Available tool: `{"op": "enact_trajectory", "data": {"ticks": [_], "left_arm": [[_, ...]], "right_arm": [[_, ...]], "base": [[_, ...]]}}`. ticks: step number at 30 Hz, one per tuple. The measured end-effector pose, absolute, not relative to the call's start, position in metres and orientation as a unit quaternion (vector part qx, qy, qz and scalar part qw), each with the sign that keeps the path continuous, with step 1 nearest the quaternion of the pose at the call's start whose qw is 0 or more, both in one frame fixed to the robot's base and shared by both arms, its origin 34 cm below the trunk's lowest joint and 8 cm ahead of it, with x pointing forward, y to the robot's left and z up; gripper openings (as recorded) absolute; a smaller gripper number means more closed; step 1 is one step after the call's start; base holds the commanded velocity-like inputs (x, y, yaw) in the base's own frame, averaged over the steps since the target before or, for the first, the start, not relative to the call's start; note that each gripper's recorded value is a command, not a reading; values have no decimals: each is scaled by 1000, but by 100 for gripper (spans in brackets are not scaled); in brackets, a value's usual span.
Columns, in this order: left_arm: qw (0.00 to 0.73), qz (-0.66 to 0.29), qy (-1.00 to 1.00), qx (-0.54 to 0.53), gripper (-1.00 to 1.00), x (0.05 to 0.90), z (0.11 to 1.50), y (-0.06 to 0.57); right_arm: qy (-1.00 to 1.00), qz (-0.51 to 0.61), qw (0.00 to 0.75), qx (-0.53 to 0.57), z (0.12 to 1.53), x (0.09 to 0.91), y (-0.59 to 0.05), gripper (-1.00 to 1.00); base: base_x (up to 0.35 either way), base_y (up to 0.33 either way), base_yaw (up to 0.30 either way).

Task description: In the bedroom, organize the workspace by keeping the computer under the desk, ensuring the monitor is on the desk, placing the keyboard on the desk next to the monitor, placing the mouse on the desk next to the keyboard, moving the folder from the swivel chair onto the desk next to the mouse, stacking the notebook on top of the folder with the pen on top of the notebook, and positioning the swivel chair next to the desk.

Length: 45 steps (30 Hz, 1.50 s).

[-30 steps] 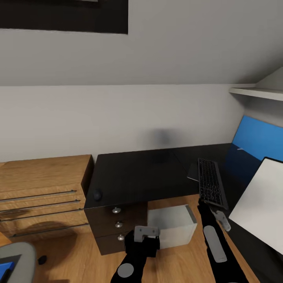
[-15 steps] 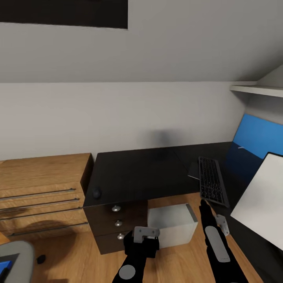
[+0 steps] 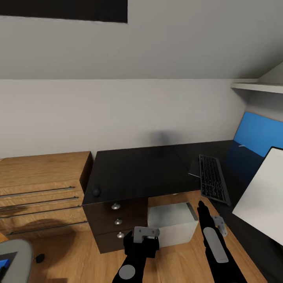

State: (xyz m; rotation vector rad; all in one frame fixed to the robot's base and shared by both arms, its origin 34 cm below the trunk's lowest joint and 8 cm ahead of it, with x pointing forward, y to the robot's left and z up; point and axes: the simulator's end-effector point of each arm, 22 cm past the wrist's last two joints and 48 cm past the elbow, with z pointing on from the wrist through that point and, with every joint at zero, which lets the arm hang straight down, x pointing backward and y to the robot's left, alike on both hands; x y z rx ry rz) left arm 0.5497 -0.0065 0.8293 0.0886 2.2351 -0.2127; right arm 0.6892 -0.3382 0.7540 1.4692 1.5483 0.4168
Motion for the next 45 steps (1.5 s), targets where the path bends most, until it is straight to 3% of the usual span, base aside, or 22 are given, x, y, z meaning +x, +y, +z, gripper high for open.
{"op": "enact_trajectory", "data": {"ticks": [6,15,21,31,45], "left_arm": [[433,-85,897,36,100,550,820,-6],[433,-85,897,36,100,549,805,-6],[433,-85,896,35,100,549,795,-6],[435,-87,896,36,100,549,790,-8],[436,-89,895,40,100,547,790,-11]], "right_arm": [[625,171,461,606,741,687,-337,100],[544,149,514,646,747,680,-354,100],[511,185,544,638,756,689,-353,100],[448,246,533,674,755,692,-351,100],[541,219,615,530,796,715,-318,100]], "base": [[0,0,0],[0,0,0],[0,0,0],[0,0,0],[0,0,0]]}}
